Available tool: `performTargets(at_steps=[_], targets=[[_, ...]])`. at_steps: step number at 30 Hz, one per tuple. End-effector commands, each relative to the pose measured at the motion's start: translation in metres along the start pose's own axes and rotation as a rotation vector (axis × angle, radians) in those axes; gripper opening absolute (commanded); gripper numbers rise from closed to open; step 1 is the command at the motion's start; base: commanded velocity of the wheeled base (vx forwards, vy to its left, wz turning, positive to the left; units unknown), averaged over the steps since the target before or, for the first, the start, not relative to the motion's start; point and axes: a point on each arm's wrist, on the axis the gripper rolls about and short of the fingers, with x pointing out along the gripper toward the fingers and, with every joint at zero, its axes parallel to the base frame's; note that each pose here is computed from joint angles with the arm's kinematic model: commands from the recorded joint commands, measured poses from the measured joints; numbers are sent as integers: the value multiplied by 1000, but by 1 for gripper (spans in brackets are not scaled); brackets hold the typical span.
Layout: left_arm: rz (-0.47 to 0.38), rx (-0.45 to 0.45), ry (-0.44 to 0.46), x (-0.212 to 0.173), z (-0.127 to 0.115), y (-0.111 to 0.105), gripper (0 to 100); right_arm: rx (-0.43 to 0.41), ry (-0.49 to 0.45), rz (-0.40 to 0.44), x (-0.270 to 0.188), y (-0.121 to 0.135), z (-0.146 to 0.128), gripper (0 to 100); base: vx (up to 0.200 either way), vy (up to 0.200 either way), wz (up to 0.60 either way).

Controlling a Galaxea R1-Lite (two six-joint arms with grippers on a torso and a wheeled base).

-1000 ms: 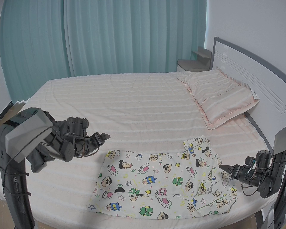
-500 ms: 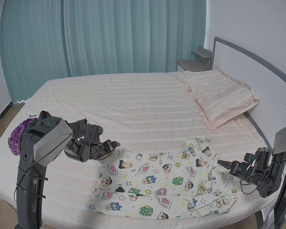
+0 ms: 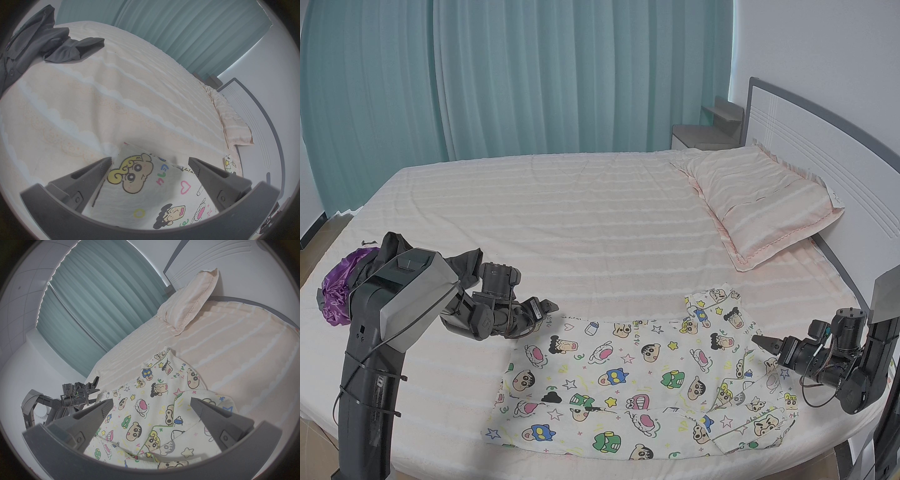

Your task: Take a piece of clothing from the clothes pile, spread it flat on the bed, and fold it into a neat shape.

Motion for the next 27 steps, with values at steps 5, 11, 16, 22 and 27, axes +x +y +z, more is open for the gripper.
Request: performTargets(at_steps=[5,11,16,22,27], targets=[[-4,5,7,2,-4,-2,0,-11,-21,13,8,0,3,100,0,0,0],[10,4,-10,2,-3,-2,0,-24,-55,26,26,-1,14,100,0,0,0],[44,-20,-56,2,0,0,0,-15,-32,6,54,-5,28,100,0,0,0],[4,-109,-189,0,12,-2,0,-7,-10,-32,94,-9,47,100,0,0,0],[17,-116,-223,-1,15,1,0,-17,0,-69,122,-10,53,100,0,0,0]])
